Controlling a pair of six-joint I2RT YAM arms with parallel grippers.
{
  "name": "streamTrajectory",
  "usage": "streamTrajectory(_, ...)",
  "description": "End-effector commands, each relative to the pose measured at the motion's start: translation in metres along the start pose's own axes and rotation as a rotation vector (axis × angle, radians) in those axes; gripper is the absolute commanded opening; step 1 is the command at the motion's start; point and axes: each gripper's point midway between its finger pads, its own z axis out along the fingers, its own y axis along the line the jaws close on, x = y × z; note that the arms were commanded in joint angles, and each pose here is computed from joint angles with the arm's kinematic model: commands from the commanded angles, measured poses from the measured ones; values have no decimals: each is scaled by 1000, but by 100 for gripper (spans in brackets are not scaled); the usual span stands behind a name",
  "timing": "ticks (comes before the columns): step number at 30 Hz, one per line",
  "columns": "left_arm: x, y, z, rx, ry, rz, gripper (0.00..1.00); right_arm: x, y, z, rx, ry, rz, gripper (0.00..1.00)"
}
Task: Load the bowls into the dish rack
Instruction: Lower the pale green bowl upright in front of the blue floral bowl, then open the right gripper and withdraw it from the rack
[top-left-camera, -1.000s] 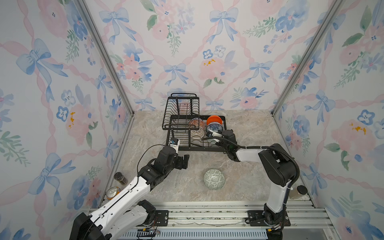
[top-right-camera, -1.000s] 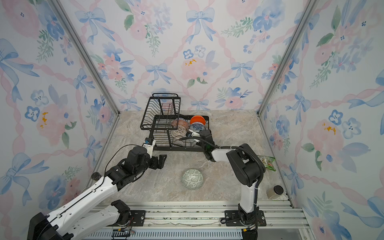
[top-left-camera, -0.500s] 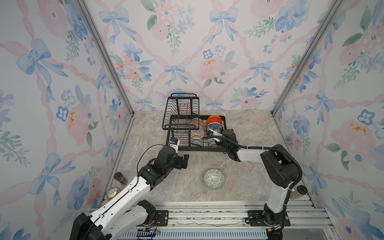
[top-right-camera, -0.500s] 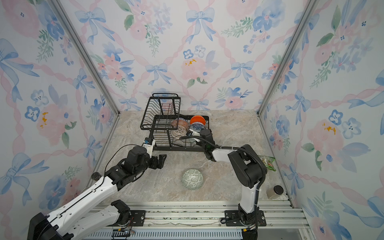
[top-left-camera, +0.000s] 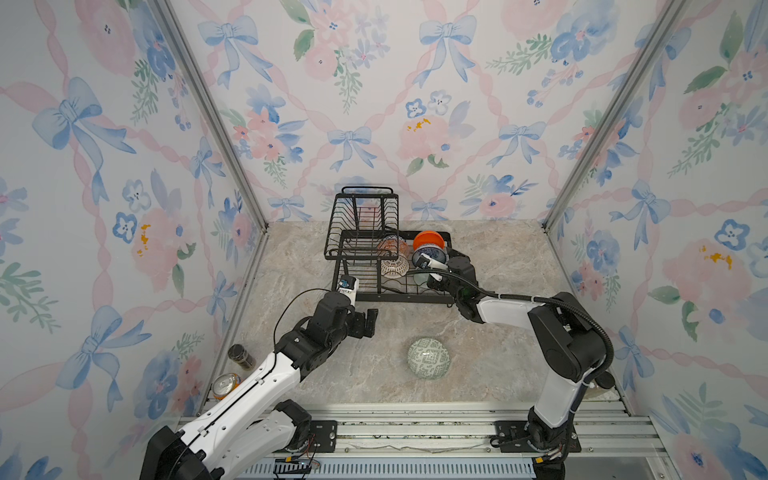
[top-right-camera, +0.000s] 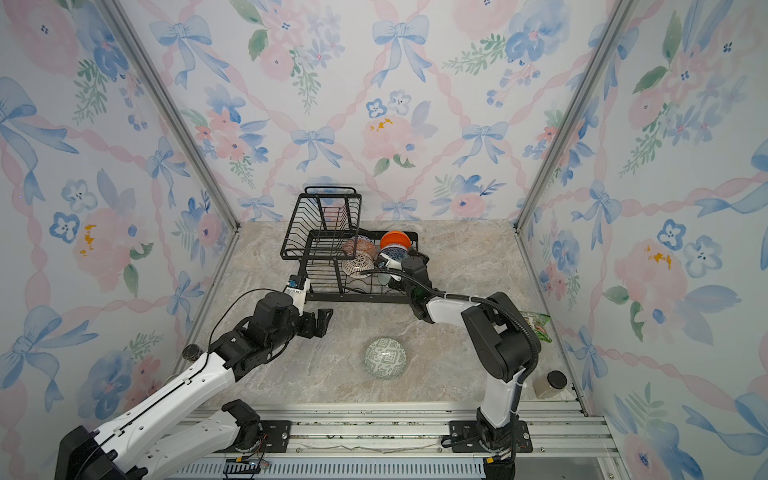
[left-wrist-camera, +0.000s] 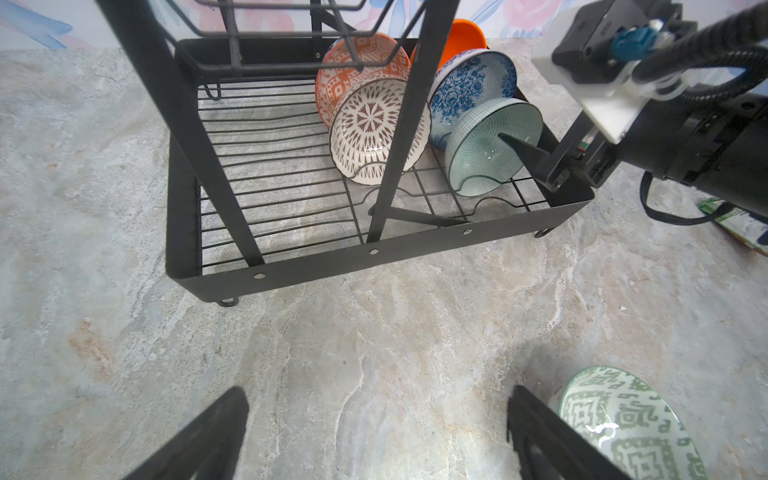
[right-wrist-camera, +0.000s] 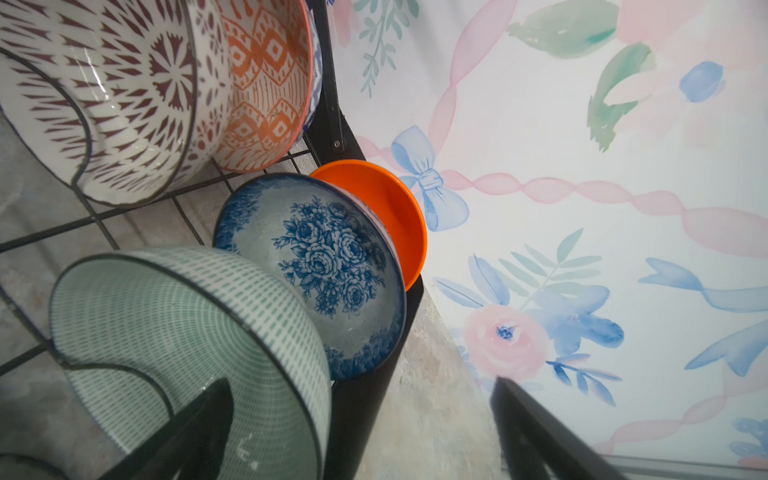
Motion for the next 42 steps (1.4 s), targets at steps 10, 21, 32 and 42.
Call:
streamTrajectory(10, -1, 1, 4, 3, 10, 15, 98, -9, -23, -19, 33, -8, 76, 97)
streamTrajectory(21, 0, 4, 3, -5, 7, 8, 98, -22, -47, -60, 12, -16, 204, 97)
streamTrajectory(32, 2, 2, 7, 0, 22, -7, 98, -34, -62, -115, -61, -26, 384, 97)
streamTrajectory(42, 0, 0, 1, 15, 1, -26, 98, -37, -64, -148, -233, 49, 707, 97)
